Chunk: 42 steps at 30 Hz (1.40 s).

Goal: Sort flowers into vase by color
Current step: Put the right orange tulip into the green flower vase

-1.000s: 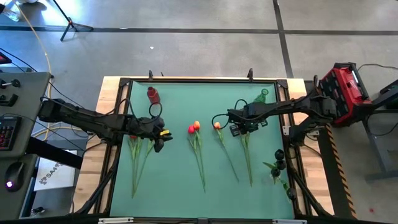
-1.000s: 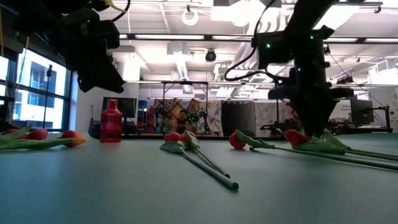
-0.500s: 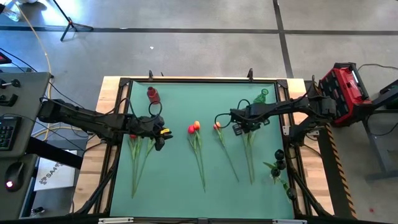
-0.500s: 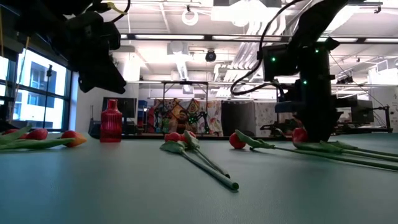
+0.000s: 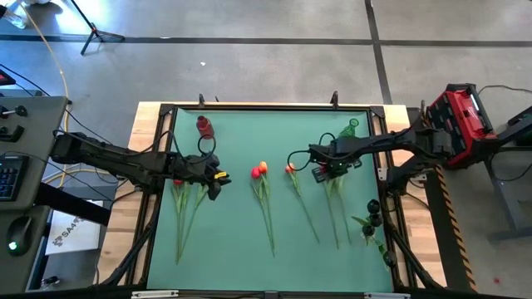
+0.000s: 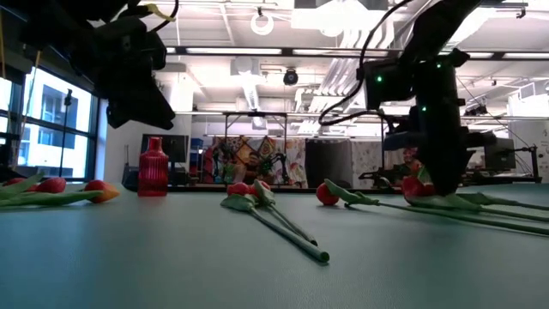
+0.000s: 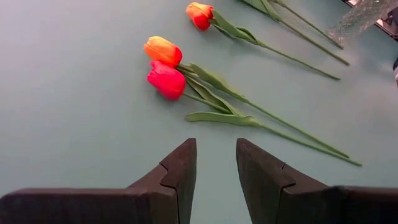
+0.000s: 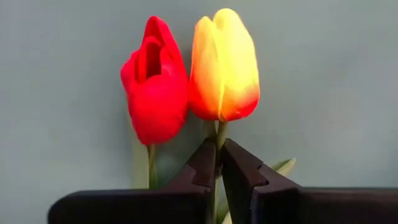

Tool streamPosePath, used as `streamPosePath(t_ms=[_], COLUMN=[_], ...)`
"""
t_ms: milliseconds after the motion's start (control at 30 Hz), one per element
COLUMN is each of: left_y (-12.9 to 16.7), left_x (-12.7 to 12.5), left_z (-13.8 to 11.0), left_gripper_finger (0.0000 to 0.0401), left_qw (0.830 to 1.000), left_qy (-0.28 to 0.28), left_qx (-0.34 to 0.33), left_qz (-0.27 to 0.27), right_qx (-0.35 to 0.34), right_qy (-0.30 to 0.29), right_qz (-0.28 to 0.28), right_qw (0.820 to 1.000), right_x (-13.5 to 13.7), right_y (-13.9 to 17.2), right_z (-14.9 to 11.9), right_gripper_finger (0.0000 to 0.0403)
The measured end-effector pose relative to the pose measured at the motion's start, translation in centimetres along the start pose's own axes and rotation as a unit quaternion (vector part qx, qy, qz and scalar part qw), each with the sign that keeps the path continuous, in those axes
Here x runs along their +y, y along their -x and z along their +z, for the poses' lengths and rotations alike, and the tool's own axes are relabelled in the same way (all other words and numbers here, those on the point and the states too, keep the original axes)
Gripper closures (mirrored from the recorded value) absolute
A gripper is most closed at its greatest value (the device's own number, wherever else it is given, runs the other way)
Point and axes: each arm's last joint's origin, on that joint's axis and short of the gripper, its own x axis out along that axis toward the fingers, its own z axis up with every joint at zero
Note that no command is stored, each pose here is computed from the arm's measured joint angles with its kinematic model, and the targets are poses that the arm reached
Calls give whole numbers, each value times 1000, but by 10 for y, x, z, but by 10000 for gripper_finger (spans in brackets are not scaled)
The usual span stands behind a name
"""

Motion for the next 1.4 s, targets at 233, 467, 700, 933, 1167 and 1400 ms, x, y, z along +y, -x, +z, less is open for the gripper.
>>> streamPosePath(t_ms=[233, 467, 700, 933, 1167, 1400], left_y=[0, 0, 0, -1, -1, -1], left_x=[0, 1, 5, 5, 5, 5], left_z=[0, 1, 3, 4, 4, 4], left_gripper_finger=[298, 298, 298, 298, 298, 298], left_qw=[1000, 1000, 999, 999, 999, 999], left_qy=[0, -3, 2, 4, 4, 8], left_qx=[-4, -15, -20, -19, -19, -19], left_qz=[6, 22, 32, 31, 31, 31], right_qx=[-41, -105, -92, -56, -35, -36], right_qy=[-21, -90, -89, -45, -19, -6], right_qz=[26, 8, -14, -8, -22, -10], right_qw=[999, 990, 992, 997, 999, 999], right_x=[-11, -28, -27, -16, -7, -1], right_y=[25, 45, 35, 18, 0, -8], right_z=[-4, -10, -1, 6, 11, 16], right_gripper_finger=[371, 326, 316, 315, 316, 324])
